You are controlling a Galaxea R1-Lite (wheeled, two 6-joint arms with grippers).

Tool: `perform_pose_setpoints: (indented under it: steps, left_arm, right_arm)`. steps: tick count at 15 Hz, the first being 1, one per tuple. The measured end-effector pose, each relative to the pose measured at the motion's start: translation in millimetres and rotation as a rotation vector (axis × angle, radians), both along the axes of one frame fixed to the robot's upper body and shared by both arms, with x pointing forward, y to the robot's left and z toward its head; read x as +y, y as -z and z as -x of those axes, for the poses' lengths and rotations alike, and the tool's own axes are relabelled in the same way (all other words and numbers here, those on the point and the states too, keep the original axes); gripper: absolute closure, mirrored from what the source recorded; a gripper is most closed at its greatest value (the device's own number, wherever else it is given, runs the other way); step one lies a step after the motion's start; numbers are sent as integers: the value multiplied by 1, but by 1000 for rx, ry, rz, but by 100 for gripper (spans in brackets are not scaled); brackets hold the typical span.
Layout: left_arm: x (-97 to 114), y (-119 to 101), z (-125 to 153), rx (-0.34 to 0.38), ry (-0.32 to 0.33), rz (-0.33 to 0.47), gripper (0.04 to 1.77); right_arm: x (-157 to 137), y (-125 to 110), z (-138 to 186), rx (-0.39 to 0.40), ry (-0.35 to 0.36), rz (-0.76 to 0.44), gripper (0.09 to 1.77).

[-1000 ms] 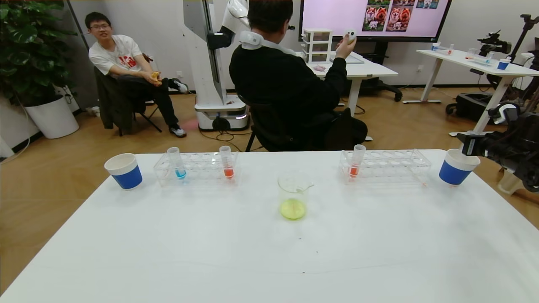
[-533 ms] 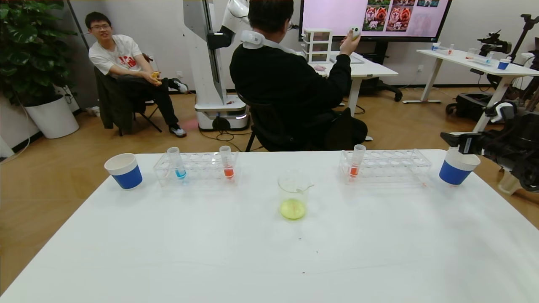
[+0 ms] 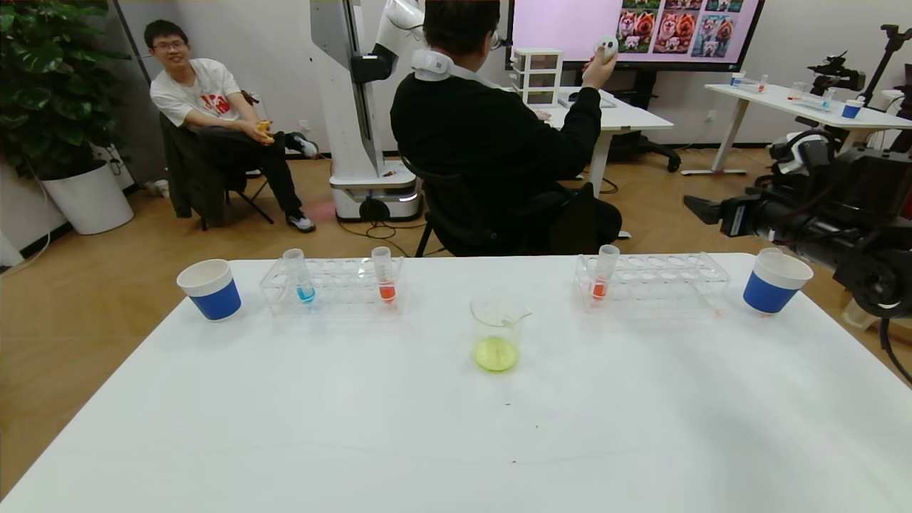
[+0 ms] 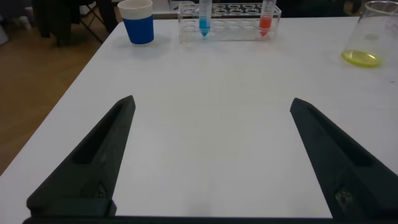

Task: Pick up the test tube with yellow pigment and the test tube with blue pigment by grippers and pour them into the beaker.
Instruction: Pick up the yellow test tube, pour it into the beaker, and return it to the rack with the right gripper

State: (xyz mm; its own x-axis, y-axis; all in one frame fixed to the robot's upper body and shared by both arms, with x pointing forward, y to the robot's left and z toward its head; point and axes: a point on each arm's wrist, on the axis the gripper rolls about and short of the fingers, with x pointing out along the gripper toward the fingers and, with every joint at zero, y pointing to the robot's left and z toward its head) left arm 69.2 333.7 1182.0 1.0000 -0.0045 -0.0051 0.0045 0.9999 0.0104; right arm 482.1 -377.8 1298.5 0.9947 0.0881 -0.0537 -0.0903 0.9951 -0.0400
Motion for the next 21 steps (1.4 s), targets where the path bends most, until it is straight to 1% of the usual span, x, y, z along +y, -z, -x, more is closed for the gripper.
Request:
perform_pose_setpoints:
  steps: [2,3,5,6,8,10,13,15,18,21]
  left_arm:
    - [0,0,0,0,0,0,7]
    - [0,0,0,0,0,0,7]
    - [0,0,0,0,0,0,7]
    - [0,0,0,0,0,0,7]
    - [0,0,0,0,0,0,7]
    - [0,0,0,0,0,0,7]
    - [0,0,0,0,0,0,7]
    - [0,0,0,0,0,0,7]
    - [0,0,0,0,0,0,7]
    - [0,0,0,0,0,0,7]
  right_arm:
    - [22,-24,21,-46,-43,-10,12]
    - [30,-39,36,-80,-53,-25,12]
    - [41,-70,71,-140,-47,-47,12]
    - [44,-81,90,-156,-36,-54,12]
    - [50,-99,137,-179,-28,-62,12]
    - [52,-109,191,-191,-36,-64,12]
    - [51,-113,274,-223,-53,-62,12]
    - [48,-110,322,-280,-58,-37,12]
    - [44,-101,380,-382,-48,49,12]
    - [41,-84,423,-452,-38,70,12]
